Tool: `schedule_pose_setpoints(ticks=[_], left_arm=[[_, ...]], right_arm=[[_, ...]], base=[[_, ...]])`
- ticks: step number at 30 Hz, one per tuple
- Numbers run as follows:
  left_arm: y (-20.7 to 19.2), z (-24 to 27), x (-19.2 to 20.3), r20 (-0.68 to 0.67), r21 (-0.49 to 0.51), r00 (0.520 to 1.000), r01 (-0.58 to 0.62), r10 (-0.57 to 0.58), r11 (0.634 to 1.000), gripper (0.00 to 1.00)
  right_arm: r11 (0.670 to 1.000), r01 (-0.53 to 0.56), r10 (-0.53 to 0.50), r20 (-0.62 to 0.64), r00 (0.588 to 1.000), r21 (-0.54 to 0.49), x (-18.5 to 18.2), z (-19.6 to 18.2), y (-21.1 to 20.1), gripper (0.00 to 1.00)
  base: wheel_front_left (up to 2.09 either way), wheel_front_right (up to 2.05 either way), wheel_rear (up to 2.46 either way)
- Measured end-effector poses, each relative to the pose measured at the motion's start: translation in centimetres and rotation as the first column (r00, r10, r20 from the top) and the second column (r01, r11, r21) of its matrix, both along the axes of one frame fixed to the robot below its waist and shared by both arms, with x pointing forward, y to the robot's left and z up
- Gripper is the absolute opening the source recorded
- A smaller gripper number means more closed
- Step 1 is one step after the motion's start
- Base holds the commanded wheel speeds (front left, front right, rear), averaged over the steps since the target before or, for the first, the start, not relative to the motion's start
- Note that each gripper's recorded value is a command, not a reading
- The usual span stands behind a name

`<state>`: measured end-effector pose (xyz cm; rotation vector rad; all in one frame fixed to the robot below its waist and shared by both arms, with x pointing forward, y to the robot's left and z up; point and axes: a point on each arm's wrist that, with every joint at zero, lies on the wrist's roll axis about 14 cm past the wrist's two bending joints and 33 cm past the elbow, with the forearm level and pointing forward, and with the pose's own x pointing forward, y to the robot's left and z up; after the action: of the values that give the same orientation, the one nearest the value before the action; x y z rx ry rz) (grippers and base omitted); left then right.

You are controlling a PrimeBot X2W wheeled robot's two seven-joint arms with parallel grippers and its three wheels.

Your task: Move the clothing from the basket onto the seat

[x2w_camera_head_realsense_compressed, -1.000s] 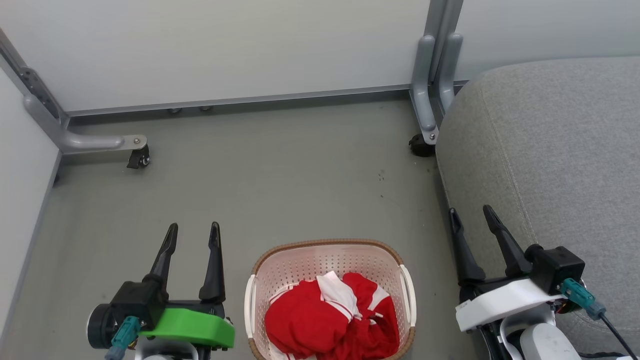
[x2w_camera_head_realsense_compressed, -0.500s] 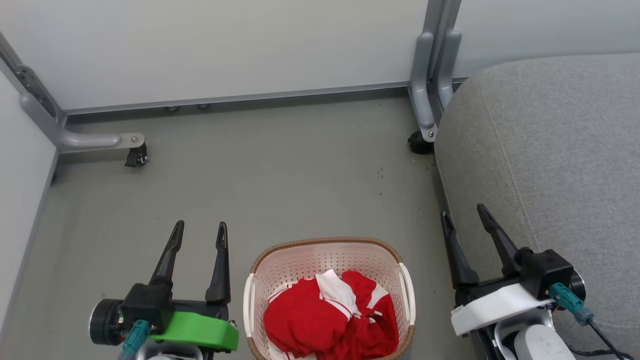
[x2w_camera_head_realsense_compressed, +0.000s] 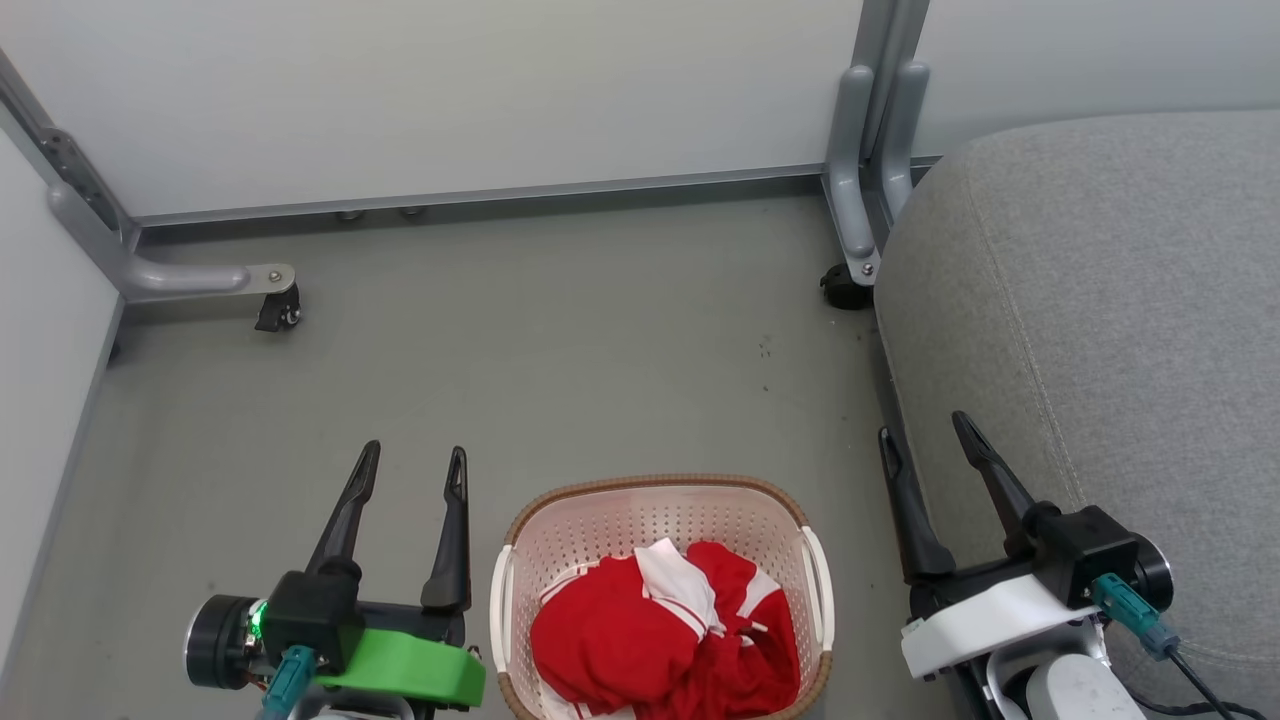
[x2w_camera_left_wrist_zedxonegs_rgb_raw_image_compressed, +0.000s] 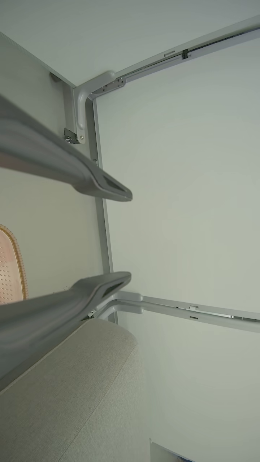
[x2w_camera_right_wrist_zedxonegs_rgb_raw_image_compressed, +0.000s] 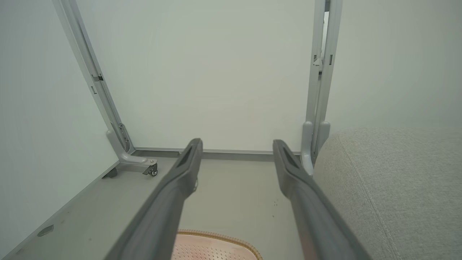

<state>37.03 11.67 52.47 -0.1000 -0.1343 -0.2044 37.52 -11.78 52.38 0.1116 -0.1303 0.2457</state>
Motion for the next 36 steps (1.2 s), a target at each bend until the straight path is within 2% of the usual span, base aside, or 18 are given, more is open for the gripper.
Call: schedule_pose_setpoints(ticks=[15, 24, 32, 36], left_arm=[[0.0, -0.2, 0.1, -0.004, 0.001, 1.000, -0.002, 0.002, 1.000, 1.00], [-1.6, -1.2, 0.5, -0.029, 0.024, 0.997, 0.068, -0.067, 0.997, 1.00], [-2.8, -2.0, 2.7, -0.046, 0.012, 0.992, 0.120, -0.119, 0.993, 1.00], [-3.7, -4.0, 3.9, -0.097, 0.002, 0.984, 0.153, -0.152, 0.988, 1.00]], right_arm=[[1.000, -0.004, 0.004, -0.009, 1.000, -0.004, 0.2, -0.3, 0.1, 1.00], [1.000, 0.014, -0.014, -0.026, 1.000, -0.003, 0.9, -0.9, -0.5, 1.00], [0.998, 0.062, -0.062, -0.029, 0.998, 0.002, 3.5, -1.3, -2.1, 1.00], [0.997, 0.076, -0.076, -0.045, 0.996, -0.003, 5.1, -2.2, -2.6, 1.00]], base=[[0.00, 0.00, 0.00], [0.00, 0.00, 0.00], [0.00, 0.00, 0.00], [0.00, 0.00, 0.00]])
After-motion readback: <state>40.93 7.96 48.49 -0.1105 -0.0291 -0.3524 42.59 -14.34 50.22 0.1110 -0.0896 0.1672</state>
